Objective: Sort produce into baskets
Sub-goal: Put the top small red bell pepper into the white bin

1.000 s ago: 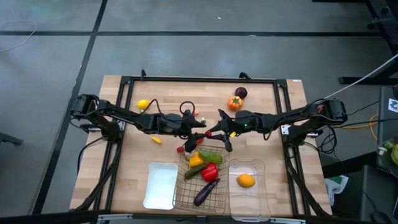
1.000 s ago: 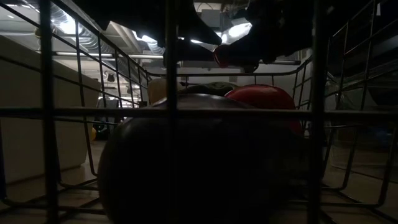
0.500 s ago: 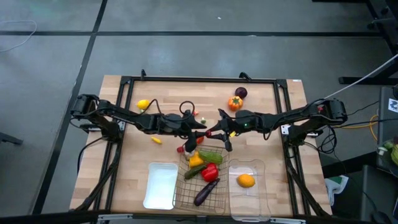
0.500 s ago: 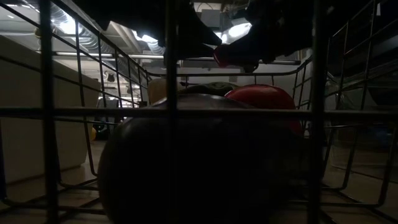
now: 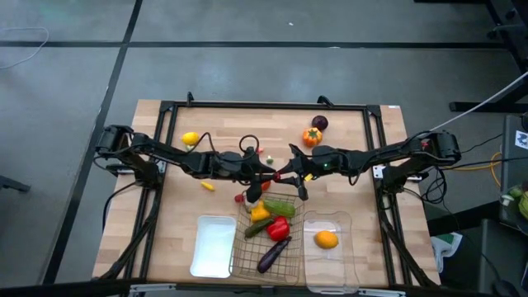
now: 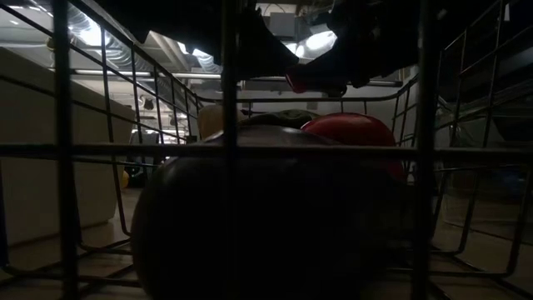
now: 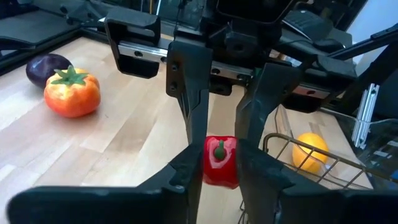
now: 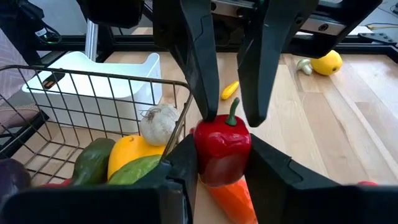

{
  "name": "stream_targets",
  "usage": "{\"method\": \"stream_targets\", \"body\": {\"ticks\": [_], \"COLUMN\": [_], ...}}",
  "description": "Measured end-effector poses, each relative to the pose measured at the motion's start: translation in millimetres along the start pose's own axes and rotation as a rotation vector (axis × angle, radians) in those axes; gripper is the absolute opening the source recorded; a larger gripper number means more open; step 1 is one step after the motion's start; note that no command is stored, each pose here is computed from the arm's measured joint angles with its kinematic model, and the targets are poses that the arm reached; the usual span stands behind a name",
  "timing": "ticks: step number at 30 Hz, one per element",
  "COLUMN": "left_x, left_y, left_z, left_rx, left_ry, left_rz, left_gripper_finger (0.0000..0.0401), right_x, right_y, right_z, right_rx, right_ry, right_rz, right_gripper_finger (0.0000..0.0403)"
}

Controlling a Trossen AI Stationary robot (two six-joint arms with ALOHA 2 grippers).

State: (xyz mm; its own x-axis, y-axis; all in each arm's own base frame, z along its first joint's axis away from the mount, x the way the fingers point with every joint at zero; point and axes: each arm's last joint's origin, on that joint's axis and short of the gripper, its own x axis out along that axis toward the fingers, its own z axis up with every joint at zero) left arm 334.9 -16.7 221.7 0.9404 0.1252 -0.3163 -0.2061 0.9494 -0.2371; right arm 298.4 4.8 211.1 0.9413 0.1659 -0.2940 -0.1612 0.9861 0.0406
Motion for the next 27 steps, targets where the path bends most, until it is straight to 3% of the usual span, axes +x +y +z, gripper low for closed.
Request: {"method": "stream_targets", "body": {"ticks": [11,27], "left_x": [0.0,0.2], "left_y": [0.1,0.2], "left_z": [0.1,-0.4], "left_rx": [-0.001,0.000], "left_ry": [-0.001,0.003], "left_rz": [0.001,0.002], "left_gripper_finger": [0.0005,0.0003], "right_x": [0.0,0.0], "right_y": [0.0,0.0], "right_z": [0.0,-1.5], "right_rx": [0.001,0.006], "right_ry": [0.000,0.015], "right_rz": [0.000,0.001], "right_gripper_finger": [0.0108,0.0109]}}
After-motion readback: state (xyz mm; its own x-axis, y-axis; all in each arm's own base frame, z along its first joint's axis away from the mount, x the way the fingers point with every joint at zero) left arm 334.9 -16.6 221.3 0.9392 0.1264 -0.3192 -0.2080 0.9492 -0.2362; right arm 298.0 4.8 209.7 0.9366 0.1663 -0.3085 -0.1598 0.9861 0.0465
